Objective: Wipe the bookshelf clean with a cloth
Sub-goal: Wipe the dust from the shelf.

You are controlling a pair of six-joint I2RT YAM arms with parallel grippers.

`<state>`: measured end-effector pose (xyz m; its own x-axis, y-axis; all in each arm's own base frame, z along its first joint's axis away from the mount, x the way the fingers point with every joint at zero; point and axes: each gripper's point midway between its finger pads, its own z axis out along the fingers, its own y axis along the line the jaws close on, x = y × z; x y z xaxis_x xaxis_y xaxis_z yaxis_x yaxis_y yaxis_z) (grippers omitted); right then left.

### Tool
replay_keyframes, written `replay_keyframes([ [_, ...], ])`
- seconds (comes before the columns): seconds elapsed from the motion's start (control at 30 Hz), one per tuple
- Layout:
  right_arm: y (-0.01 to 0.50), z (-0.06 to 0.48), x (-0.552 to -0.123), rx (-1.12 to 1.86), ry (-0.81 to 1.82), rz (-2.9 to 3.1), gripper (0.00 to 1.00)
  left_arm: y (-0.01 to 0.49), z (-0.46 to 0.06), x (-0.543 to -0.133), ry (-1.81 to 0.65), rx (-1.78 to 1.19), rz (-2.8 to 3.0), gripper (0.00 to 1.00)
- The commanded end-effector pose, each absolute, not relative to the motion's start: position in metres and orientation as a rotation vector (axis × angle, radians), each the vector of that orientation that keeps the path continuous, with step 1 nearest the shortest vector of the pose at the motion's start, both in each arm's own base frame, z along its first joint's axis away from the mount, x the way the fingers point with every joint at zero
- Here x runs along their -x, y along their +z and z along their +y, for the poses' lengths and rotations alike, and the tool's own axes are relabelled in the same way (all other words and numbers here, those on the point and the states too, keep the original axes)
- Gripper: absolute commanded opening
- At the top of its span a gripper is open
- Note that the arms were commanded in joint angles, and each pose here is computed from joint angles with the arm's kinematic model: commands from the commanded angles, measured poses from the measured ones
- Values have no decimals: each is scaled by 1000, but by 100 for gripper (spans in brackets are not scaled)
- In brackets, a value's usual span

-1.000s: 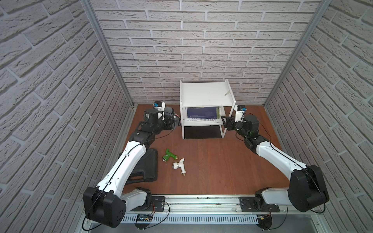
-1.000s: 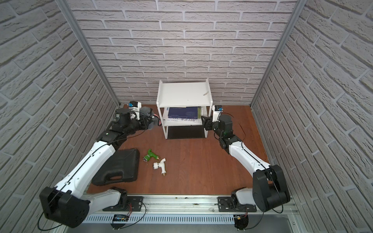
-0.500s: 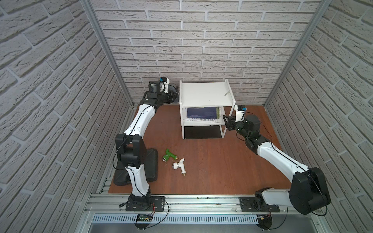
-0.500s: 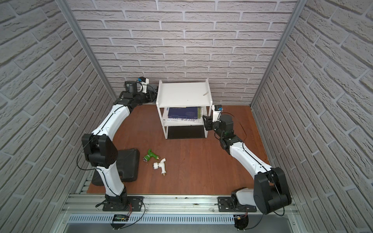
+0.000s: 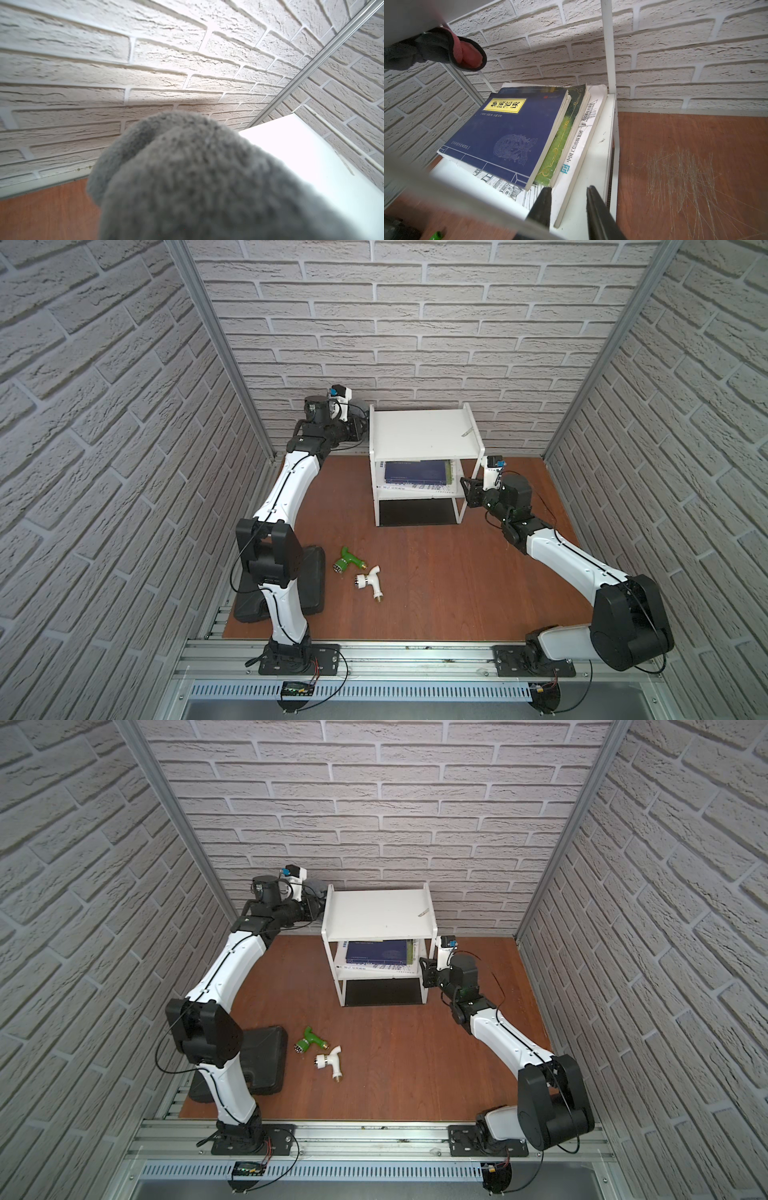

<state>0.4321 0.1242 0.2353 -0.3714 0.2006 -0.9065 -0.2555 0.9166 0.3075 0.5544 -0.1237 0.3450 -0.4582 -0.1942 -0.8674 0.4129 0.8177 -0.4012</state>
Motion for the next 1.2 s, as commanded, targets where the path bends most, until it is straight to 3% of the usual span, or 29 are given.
replay_keyframes([
  [0.0, 256, 145, -433, 92, 583, 1828, 30, 273, -129, -552, -710, -140, 2064, 0],
  [0.17, 254, 144, -431, 96, 570, 1844, 27, 254, -123, -518, -729, -106, 2091, 0],
  [0.33, 251, 142, -430, 81, 567, 1850, 27, 261, -121, -453, -655, -73, 2069, 0],
  [0.47, 248, 142, -432, 76, 565, 1859, 27, 233, -120, -399, -587, -15, 2133, 0],
  [0.63, 249, 140, -429, 86, 544, 1864, 30, 215, -100, -325, -176, 53, 2263, 0],
  [0.7, 251, 134, -427, 80, 505, 1852, 32, 244, -107, -307, -220, 15, 2199, 0],
  [0.83, 259, 130, -427, 98, 459, 1822, 30, 346, -163, -297, -567, -255, 1920, 0],
  [0.87, 259, 130, -429, 97, 457, 1826, 27, 376, -175, -301, -609, -316, 1842, 0],
  [0.93, 256, 132, -430, 89, 475, 1837, 21, 390, -182, -321, -571, -339, 1816, 0],
  [1.07, 243, 133, -430, 77, 492, 1857, 5, 330, -178, -370, -407, -249, 1969, 0],
  [1.17, 233, 131, -429, 76, 472, 1880, 3, 273, -169, -378, -356, -148, 2041, 0],
])
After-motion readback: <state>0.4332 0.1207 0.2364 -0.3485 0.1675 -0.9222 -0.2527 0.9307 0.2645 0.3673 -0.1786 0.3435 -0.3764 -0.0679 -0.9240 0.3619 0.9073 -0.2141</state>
